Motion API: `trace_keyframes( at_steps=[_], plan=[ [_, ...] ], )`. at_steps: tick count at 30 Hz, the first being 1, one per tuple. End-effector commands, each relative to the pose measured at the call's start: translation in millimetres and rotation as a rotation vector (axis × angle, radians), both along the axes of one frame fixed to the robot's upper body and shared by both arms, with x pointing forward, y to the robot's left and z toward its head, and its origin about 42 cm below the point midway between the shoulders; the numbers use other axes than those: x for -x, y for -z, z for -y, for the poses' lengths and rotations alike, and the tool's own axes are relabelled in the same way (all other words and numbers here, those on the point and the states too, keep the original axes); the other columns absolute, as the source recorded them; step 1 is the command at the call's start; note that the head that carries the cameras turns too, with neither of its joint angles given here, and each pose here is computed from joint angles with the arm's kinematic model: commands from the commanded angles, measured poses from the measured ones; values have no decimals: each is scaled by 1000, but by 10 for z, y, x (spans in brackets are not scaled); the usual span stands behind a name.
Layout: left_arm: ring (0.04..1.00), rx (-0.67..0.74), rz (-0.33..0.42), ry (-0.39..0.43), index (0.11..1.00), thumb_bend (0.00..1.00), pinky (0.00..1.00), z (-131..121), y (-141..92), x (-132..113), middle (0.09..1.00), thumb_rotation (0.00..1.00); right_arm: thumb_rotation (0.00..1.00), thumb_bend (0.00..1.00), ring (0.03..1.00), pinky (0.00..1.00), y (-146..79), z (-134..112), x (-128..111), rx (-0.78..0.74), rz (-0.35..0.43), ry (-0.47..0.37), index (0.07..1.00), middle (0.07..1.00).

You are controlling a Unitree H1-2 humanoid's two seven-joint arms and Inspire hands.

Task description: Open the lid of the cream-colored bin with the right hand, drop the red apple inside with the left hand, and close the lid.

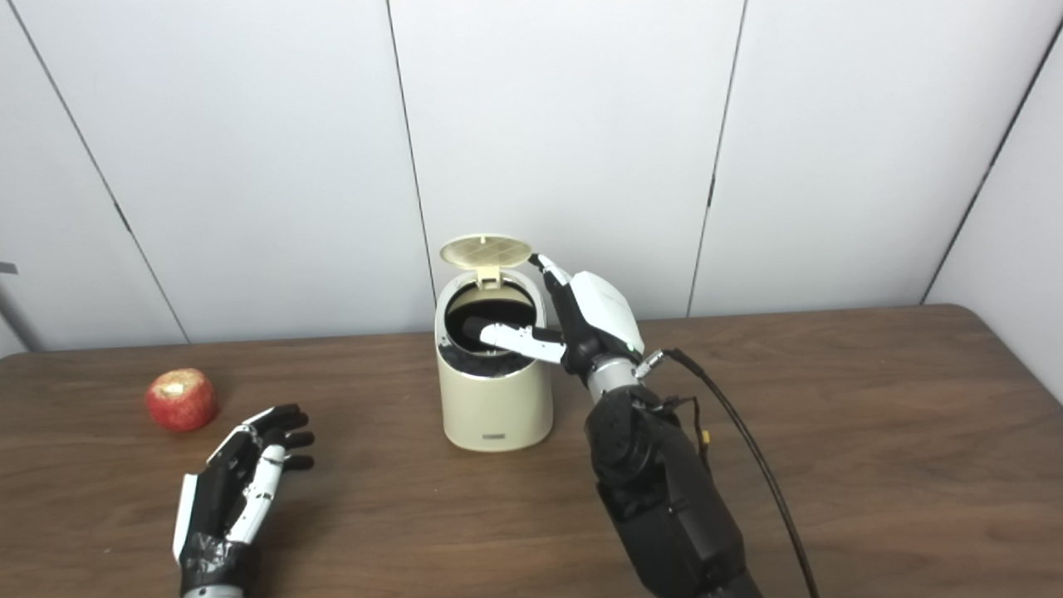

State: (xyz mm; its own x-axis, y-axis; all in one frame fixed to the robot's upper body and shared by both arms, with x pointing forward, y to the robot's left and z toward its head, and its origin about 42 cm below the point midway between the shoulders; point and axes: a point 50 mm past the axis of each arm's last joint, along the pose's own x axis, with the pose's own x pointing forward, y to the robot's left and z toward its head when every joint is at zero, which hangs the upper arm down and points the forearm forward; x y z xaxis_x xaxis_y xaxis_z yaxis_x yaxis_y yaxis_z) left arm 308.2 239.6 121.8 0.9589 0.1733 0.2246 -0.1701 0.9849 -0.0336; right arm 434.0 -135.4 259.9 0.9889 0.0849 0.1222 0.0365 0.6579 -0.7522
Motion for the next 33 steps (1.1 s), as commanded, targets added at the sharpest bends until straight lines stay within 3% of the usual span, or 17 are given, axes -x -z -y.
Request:
trace_keyframes(
  at_steps=[1, 7, 11, 20, 21, 22, 24, 27, 30, 33],
  plan=[
    [676, -12, 47, 10, 708, 263, 588, 1, -81, -38, 718, 442, 901, 1000, 887, 749, -239, -11, 5, -9, 101, -15, 938, 928],
    [669, -16, 47, 8, 704, 258, 578, 14, -79, -40, 715, 435, 989, 1000, 875, 748, -230, 73, 80, -17, 139, -19, 931, 924],
    [669, -8, 42, 6, 701, 263, 582, 12, -81, -47, 712, 437, 1000, 1000, 871, 755, -216, 202, 242, -55, 212, -26, 926, 917],
    [669, -17, 51, 1, 702, 259, 580, -13, -66, -59, 712, 438, 857, 1000, 893, 808, 87, 512, 609, -207, 320, 27, 940, 934],
    [669, -19, 49, -2, 702, 260, 580, -13, -66, -61, 712, 441, 827, 958, 880, 790, 137, 551, 655, -217, 340, 47, 929, 923],
    [668, -22, 47, -3, 702, 260, 582, -14, -66, -61, 711, 443, 775, 855, 847, 748, 181, 585, 697, -225, 361, 64, 900, 895],
    [670, -27, 46, -1, 705, 257, 582, -16, -64, -63, 714, 448, 621, 607, 758, 650, 296, 662, 767, -246, 413, 108, 816, 810],
    [672, -28, 39, 0, 708, 250, 580, -21, -54, -69, 717, 440, 401, 375, 680, 556, 466, 761, 857, -302, 460, 134, 723, 726],
    [672, -30, 39, 0, 711, 252, 579, -29, -52, -69, 718, 433, 350, 336, 584, 462, 630, 838, 942, -367, 515, 100, 688, 639],
    [665, -36, 44, -5, 707, 254, 580, -39, -59, -64, 714, 417, 330, 320, 613, 506, 760, 865, 1015, -417, 555, 71, 665, 650]
  ],
)
